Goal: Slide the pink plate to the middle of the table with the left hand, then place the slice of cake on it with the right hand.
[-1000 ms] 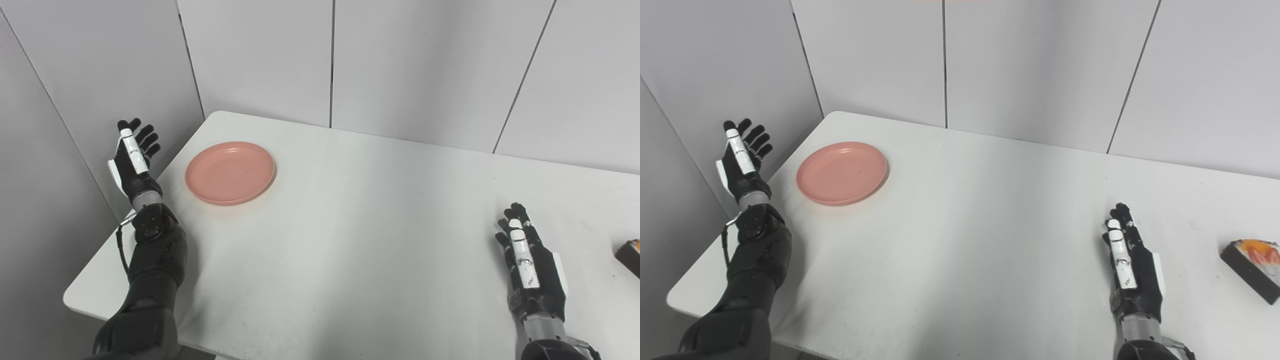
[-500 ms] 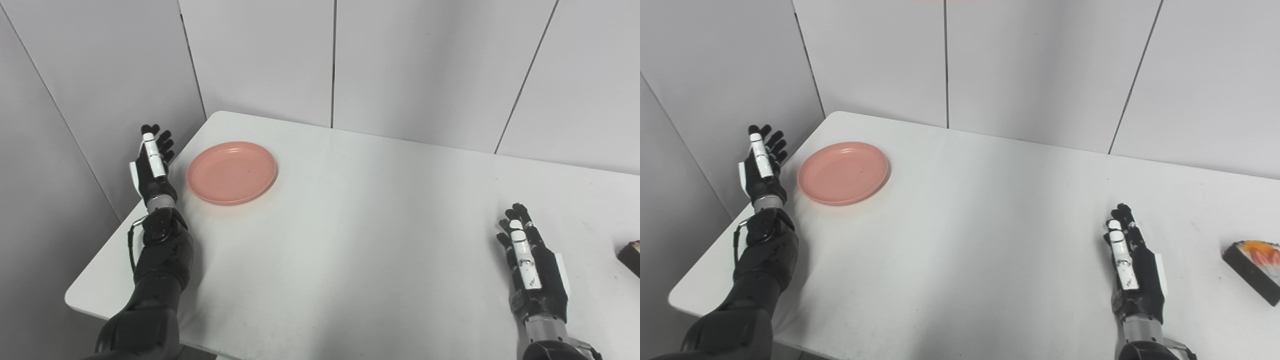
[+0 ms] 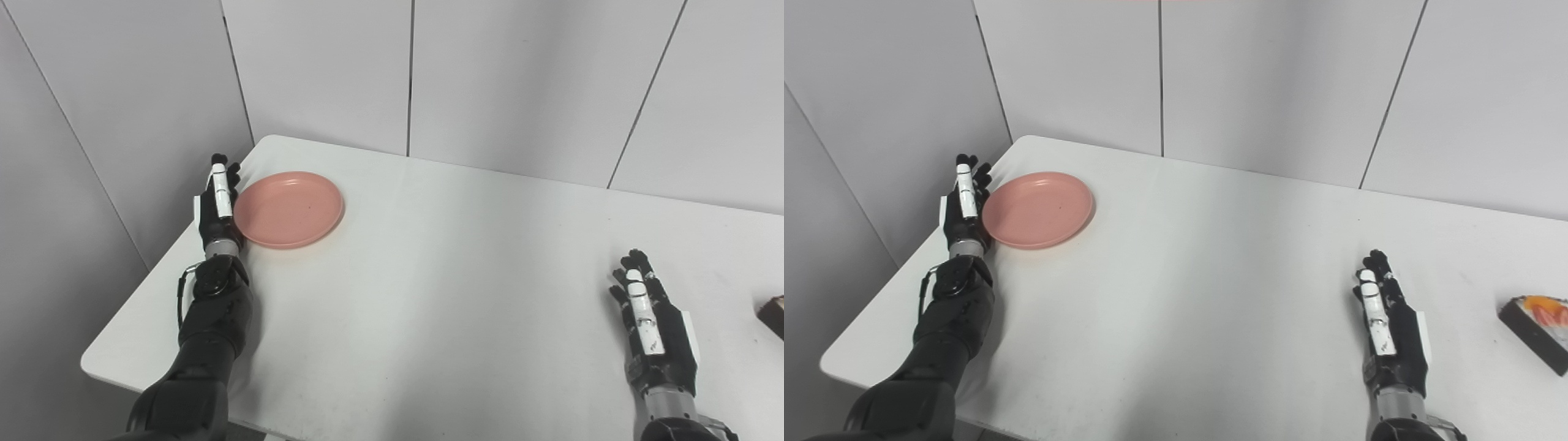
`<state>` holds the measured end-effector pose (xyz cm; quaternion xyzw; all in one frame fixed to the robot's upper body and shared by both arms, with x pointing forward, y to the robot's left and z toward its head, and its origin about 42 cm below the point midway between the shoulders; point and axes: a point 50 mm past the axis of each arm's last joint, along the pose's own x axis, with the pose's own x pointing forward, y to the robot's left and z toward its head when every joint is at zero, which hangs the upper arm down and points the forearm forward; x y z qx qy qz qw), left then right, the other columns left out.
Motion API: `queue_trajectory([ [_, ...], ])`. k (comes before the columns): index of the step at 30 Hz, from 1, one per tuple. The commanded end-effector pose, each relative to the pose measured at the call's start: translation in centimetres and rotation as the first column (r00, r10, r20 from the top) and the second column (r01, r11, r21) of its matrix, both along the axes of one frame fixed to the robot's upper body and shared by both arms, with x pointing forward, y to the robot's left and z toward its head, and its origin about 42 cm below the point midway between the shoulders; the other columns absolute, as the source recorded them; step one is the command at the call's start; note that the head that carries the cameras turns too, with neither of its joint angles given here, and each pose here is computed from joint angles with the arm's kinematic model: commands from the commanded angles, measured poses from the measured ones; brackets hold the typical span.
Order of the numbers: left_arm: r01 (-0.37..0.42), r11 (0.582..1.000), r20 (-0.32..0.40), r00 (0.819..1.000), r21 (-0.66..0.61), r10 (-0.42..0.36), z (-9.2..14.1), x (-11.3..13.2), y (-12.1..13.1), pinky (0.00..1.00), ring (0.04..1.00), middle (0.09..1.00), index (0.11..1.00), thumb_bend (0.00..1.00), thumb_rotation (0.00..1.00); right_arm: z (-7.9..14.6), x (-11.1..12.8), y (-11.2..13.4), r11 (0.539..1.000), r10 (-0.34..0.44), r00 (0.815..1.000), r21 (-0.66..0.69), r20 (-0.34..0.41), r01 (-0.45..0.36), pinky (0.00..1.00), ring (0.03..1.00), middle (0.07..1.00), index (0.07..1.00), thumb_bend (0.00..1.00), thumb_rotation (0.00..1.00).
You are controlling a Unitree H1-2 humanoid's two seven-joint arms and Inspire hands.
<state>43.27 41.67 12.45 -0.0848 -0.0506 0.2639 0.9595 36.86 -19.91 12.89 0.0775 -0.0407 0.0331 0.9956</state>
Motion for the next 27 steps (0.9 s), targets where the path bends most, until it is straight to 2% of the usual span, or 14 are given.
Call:
queue_trajectory([
  [1,0.036,0.999,0.024,0.999,0.028,-0.036,2.0,1.4,-0.2,1.0,0.984,0.923,0.931,0.71,1.0,0.9,0.3,0.1,1.0,0.004,0.998,0.013,0.066,-0.004,0.94,0.92,0.925,0.908,0.52,0.7],
  [4,0.042,0.999,0.013,0.999,0.031,-0.043,1.9,1.5,-0.4,1.0,0.994,0.935,0.948,0.71,1.0,0.9,0.3,0.0,1.0,0.005,0.998,-0.003,0.069,-0.004,0.93,0.923,0.928,0.912,0.51,0.72],
  [8,0.059,0.998,0.002,0.998,0.03,-0.059,1.6,1.6,-0.7,1.0,0.989,0.942,0.952,0.71,1.0,0.9,0.4,0.0,1.0,0.001,0.998,-0.004,0.063,-0.001,0.93,0.918,0.922,0.906,0.53,0.7],
  [12,0.092,0.996,0.016,0.996,0.004,-0.092,1.6,1.8,-1.2,1.0,0.996,0.943,0.955,0.72,1.0,1.1,0.3,0.1,1.0,0.004,0.998,-0.016,0.064,-0.003,0.93,0.919,0.927,0.911,0.52,0.72],
  [15,0.106,0.994,0.027,0.994,-0.023,-0.106,1.6,2.0,-1.7,1.0,0.968,0.919,0.927,0.74,1.0,1.1,0.3,0.2,1.0,0.006,0.998,-0.026,0.067,-0.004,0.93,0.92,0.928,0.913,0.51,0.73],
  [19,0.16,0.985,0.056,0.986,-0.071,-0.156,1.6,2.2,-3.2,0.92,0.89,0.885,0.888,0.75,1.0,1.0,0.3,0.2,1.0,0.003,0.998,-0.023,0.067,-0.002,0.92,0.913,0.922,0.911,0.49,0.74],
  [27,0.266,0.952,0.092,0.963,-0.151,-0.254,1.6,2.4,-5.6,0.86,0.848,0.839,0.838,0.78,1.0,1.1,0.2,0.3,0.999,0.003,0.998,-0.037,0.065,-0.001,0.92,0.917,0.924,0.914,0.49,0.75],
])
